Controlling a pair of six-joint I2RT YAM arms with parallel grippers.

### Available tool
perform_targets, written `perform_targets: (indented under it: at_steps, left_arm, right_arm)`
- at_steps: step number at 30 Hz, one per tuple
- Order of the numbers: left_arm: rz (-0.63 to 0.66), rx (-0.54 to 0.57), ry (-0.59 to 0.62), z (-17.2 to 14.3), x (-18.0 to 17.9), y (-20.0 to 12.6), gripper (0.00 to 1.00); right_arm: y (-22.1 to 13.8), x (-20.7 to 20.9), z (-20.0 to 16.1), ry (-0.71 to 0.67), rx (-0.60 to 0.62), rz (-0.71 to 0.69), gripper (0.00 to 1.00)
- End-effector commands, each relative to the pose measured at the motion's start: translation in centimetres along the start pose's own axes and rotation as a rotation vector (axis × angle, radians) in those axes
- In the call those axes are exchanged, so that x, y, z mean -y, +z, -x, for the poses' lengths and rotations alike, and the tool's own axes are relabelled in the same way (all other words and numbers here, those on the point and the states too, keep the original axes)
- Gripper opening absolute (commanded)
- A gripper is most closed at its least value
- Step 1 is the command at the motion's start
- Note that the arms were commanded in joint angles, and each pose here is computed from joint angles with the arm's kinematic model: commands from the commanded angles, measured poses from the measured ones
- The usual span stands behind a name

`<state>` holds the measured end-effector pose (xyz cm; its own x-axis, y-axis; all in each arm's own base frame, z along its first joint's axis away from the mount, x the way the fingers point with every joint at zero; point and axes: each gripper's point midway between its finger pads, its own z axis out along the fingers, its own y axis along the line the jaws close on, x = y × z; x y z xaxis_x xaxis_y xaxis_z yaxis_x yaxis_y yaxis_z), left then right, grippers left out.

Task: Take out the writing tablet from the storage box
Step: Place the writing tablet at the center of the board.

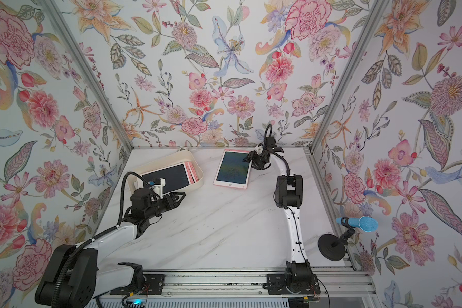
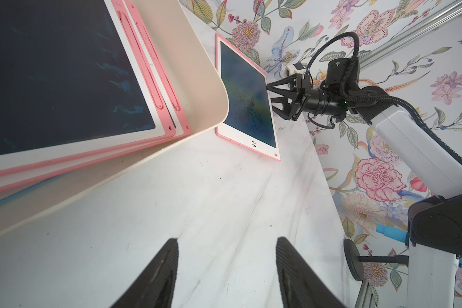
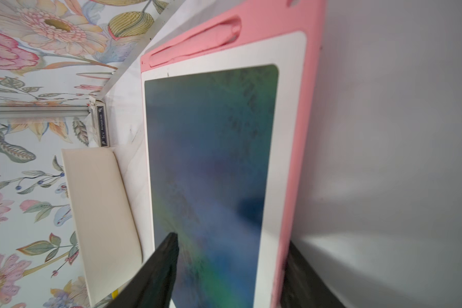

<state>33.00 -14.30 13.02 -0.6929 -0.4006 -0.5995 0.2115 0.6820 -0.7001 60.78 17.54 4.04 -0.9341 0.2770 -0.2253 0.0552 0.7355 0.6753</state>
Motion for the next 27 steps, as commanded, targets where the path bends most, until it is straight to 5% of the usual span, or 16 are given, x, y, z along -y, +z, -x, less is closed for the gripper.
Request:
perform_targets:
  at_steps: [1, 13, 27]
  left_arm:
    - [-0.007, -0.011, 0.023, -0.4, 0.2, -0.5, 0.61]
    - [0.043, 0.004, 0.040, 0.3, 0.1, -1.3, 0.61]
    - [0.116, 0.040, 0.042, 1.8, -0.6, -2.9, 0.61]
  right_arm:
    - [0.4, 4.3, -1.4, 0.020, -0.016, -0.216, 0.62]
    - [1.9, 2.7, -2.5, -0.164, -0.004, -0.371, 0.72]
    - [3.4, 0.4, -4.3, -0.329, -0.048, -0.367, 0.75]
